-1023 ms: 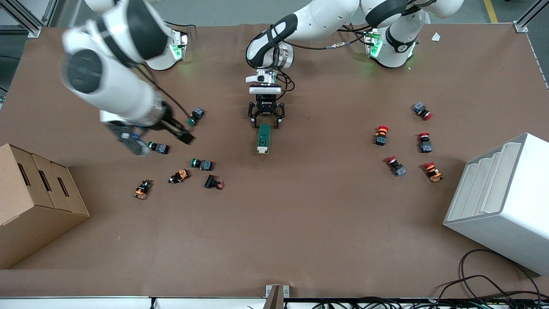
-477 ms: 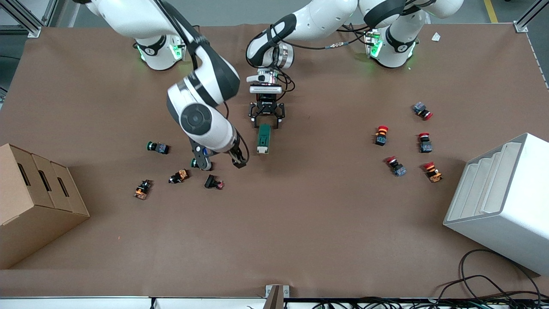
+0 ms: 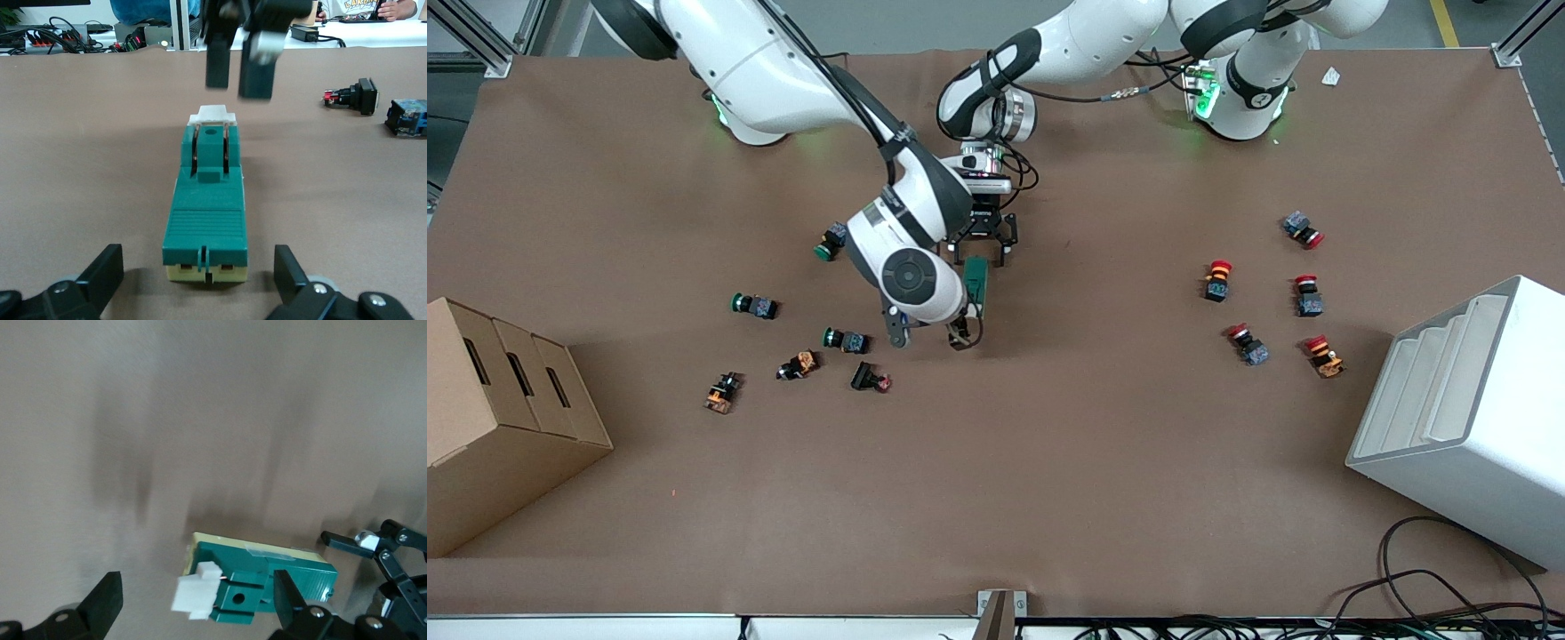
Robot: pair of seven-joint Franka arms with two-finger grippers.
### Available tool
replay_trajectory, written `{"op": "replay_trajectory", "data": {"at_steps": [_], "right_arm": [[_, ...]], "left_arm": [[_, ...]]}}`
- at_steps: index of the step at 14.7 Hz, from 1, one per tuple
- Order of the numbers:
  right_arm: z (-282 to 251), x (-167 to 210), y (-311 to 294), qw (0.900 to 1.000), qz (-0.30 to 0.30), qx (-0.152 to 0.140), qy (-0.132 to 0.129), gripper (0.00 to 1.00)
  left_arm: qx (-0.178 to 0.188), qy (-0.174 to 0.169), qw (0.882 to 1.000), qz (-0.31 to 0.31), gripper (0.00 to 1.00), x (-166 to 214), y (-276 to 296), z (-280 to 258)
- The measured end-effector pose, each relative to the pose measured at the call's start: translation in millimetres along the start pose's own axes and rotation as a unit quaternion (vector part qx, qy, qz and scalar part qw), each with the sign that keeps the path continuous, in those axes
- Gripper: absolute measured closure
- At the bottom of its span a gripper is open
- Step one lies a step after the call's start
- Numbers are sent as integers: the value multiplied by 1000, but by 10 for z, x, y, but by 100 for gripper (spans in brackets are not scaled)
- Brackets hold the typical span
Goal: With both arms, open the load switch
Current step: 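Reach the right gripper toward the white switch handle, then push the white handle down with the right gripper while the left gripper holds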
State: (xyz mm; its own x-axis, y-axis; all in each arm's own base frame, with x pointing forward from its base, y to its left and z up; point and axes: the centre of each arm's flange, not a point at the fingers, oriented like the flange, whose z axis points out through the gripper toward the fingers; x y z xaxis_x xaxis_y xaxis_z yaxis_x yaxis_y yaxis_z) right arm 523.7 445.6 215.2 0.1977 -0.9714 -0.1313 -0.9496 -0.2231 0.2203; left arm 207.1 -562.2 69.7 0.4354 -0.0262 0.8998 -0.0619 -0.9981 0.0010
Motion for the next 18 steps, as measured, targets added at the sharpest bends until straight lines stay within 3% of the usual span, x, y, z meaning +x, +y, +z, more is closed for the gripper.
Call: {"op": "replay_trajectory", "data": {"at_steps": [3,8,12,18], "right_arm": [[80,-133,73,1000,1,-7,5,0],[4,-227,162,999,1,-46,23,0],[-34,-296,302,994,-8,-97,42,0],[-117,-407,430,990,-21,-131,52,0]], "left_arm": [[0,0,1000,0,0,0,0,0],[0,0,1000,0,0,-1,0,-1],[0,0,1000,0,0,-1,0,-1],[0,0,1000,0,0,-1,0,-1]]}}
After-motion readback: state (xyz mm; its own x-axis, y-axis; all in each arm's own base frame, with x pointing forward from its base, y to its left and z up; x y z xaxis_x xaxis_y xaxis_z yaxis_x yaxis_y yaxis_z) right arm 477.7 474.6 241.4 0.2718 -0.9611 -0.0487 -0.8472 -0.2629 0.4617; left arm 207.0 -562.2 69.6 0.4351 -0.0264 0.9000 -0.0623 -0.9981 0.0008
